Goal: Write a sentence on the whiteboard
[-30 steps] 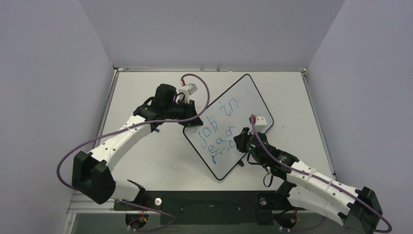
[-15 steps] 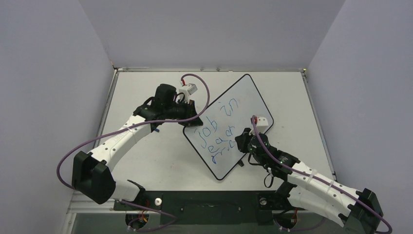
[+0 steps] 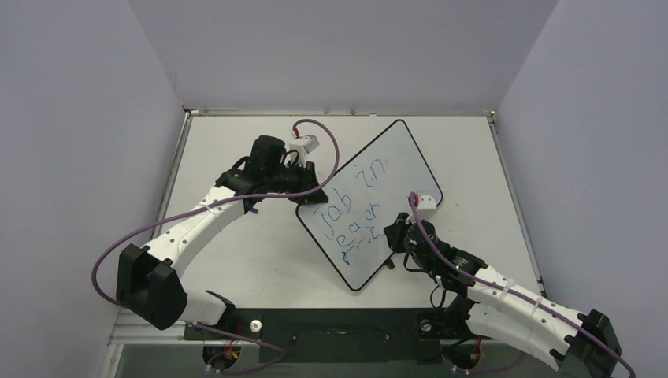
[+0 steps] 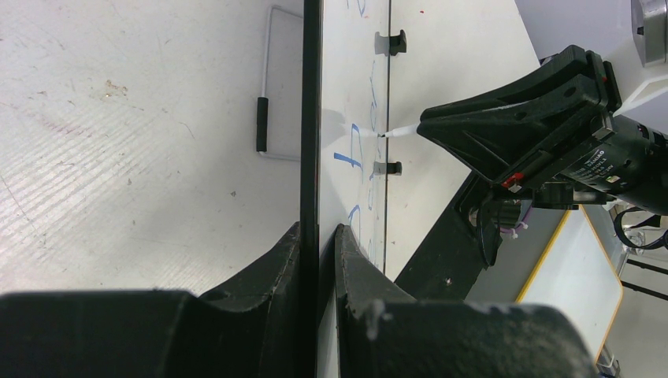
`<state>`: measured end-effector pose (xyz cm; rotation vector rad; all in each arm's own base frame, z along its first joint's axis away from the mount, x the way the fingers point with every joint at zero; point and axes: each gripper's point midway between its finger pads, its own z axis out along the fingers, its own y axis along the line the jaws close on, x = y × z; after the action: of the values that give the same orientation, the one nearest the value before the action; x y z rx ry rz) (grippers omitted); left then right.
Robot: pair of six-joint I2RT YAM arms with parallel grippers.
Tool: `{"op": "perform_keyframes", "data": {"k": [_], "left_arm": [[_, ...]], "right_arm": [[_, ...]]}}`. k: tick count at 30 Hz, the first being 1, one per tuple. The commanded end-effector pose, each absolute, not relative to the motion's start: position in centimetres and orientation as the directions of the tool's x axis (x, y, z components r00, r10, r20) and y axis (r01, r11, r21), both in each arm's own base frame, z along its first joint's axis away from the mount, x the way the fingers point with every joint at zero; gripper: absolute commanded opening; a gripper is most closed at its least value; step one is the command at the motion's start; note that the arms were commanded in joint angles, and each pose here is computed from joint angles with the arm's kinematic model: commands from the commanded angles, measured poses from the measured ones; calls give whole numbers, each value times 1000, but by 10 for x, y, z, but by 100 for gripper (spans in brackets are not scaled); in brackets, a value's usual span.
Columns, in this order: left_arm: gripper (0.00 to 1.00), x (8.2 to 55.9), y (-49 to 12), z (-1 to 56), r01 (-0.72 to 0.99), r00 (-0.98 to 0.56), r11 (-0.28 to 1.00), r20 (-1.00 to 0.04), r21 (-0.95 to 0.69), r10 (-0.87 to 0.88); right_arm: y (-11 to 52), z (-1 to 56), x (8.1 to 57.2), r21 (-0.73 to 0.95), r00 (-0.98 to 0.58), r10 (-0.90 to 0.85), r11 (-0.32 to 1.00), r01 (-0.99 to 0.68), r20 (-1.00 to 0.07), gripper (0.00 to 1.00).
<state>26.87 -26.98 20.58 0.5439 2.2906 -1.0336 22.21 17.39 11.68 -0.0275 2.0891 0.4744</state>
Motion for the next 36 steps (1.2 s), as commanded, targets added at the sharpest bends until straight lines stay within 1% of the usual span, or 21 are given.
{"op": "perform_keyframes", "data": {"k": [1, 22, 36], "left_arm": [[0, 273, -251, 186, 570, -730, 700, -656, -430, 192], [0, 272, -250, 185, 570, -730, 701, -656, -429, 191], [0, 273, -251, 186, 569, -730, 701, -656, -430, 190]], "right_arm": [[173, 122, 227, 340, -519, 200, 921, -190, -831, 0], [195, 157, 245, 348, -479, 201, 907, -239, -854, 0], [204, 173, 244, 379, -473, 217, 882, -281, -854, 0]]}}
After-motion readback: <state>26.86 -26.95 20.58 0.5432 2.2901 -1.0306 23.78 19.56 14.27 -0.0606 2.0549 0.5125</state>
